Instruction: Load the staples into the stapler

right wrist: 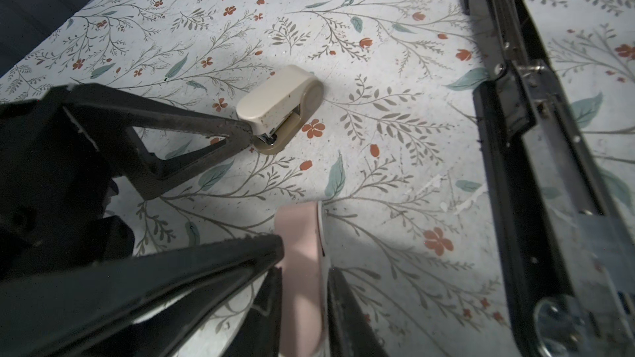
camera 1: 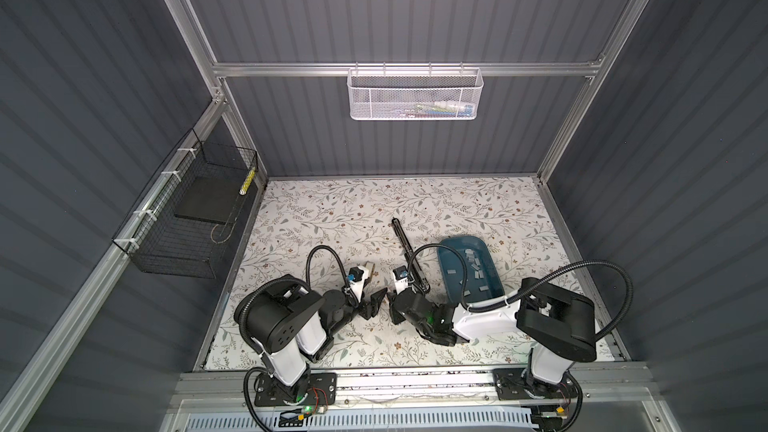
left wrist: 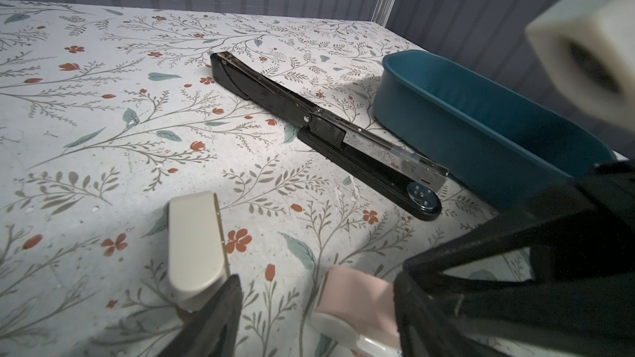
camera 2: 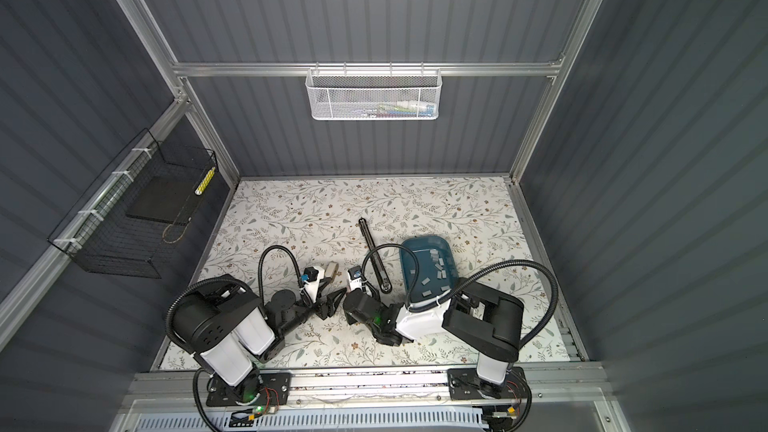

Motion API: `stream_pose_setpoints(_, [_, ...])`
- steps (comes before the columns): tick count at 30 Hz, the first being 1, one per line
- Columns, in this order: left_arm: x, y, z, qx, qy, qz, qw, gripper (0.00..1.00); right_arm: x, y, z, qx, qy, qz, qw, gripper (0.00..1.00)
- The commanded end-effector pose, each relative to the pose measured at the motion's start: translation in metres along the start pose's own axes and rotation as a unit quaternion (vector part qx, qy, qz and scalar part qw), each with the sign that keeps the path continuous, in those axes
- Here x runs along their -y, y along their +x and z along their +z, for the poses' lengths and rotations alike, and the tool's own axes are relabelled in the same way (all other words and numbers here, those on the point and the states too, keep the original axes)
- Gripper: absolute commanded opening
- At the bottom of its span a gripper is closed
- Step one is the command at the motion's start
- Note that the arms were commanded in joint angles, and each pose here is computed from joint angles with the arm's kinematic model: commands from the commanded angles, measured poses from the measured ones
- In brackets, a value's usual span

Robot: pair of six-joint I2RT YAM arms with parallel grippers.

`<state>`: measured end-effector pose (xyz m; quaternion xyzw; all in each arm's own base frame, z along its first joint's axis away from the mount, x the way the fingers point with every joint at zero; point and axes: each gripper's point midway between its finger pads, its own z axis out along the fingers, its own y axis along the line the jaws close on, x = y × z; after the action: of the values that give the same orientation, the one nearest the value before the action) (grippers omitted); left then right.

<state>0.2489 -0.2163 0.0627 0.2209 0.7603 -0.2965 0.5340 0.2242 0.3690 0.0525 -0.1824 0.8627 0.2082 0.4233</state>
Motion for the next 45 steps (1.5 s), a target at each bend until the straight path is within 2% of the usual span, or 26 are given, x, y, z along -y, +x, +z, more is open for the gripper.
stream_pose_setpoints(1, [0.007, -0.009, -0.006, 0.02, 0.013, 0.01, 1.0, 0.71, 0.03, 0.053, 0.003, -0.076, 0.043, -0.034, 0.996, 0.25])
stream_pose_setpoints(20, [0.0, -0.017, -0.01, -0.002, -0.018, 0.006, 1.0, 0.69, 0.04, 0.09, 0.01, -0.099, 0.043, -0.033, 0.994, 0.24])
stream_pose_setpoints(37, [0.0, -0.02, -0.012, -0.009, -0.021, 0.006, 1.0, 0.69, 0.066, 0.105, 0.011, -0.089, 0.06, 0.005, 0.994, 0.24])
stream_pose_setpoints(41, [0.001, -0.021, -0.013, -0.008, -0.02, 0.006, 1.0, 0.69, 0.062, 0.099, 0.01, -0.084, 0.052, 0.003, 0.995, 0.25])
stream_pose_setpoints(45, [0.0, -0.021, -0.012, -0.011, -0.022, 0.003, 1.0, 0.7, 0.051, 0.074, 0.005, -0.069, 0.045, -0.007, 0.997, 0.33])
